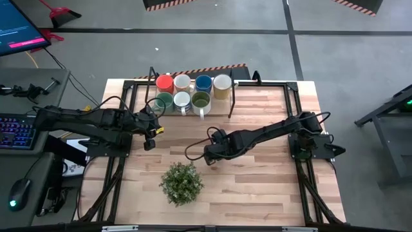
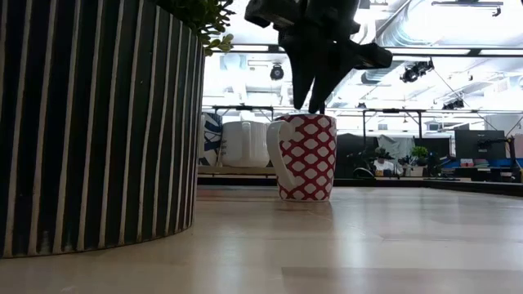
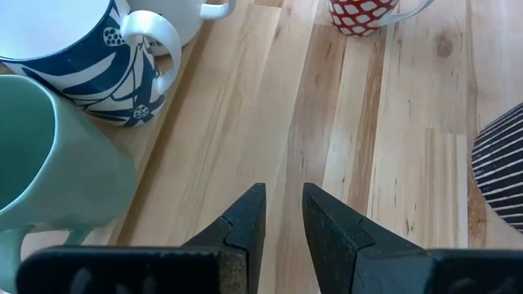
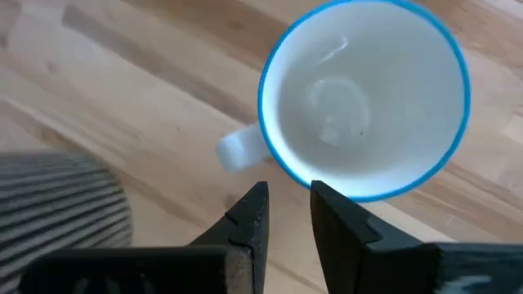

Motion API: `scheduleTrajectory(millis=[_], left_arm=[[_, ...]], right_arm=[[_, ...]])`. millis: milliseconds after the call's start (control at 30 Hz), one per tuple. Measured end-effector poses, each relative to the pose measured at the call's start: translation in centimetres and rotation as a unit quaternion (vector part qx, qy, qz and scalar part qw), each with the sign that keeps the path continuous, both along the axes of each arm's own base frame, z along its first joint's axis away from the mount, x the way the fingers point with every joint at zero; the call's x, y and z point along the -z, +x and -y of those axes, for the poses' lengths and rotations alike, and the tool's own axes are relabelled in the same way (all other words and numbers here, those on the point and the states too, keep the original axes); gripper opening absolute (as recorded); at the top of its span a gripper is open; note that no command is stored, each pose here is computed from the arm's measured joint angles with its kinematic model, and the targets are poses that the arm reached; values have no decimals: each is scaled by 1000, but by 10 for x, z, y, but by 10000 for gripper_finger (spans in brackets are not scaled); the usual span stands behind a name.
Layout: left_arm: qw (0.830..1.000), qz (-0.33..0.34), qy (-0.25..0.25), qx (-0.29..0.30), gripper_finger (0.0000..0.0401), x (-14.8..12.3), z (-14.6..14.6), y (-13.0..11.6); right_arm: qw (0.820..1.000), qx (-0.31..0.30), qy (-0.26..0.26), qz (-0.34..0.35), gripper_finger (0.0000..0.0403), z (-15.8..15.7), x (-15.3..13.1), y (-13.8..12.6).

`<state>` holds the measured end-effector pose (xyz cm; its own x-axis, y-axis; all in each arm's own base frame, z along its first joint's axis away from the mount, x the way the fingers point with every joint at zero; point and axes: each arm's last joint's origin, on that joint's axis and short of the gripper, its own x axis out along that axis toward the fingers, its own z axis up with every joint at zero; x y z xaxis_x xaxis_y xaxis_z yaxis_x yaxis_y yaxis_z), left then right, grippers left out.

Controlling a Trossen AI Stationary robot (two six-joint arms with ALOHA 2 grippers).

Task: Place coffee mugs
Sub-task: Put the red patterned mug on the shelf

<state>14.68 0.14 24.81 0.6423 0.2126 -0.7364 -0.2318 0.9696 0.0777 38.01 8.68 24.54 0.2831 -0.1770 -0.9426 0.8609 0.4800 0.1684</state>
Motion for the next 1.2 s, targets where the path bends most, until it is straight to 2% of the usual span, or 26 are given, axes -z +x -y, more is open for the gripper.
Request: scheduleTrajectory(millis=[167,400,733,900,1200], left_arm=[[1000,0,0,0,74,0,0,0],[1000,0,0,0,74,0,0,0],[1000,0,0,0,74,0,0,0],[1000,0,0,0,74,0,0,0],[1000,0,0,0,74,0,0,0]], right_arm=[[999,-50,-8,-13,71,0,0,-1],[997,-71,-18,-17,71,5,0,1],[987,-152,-43,-34,71,5,0,0],[982,-172,-59,-41,71,7,0,0],[975,-210,-53,-49,71,13,0,1]])
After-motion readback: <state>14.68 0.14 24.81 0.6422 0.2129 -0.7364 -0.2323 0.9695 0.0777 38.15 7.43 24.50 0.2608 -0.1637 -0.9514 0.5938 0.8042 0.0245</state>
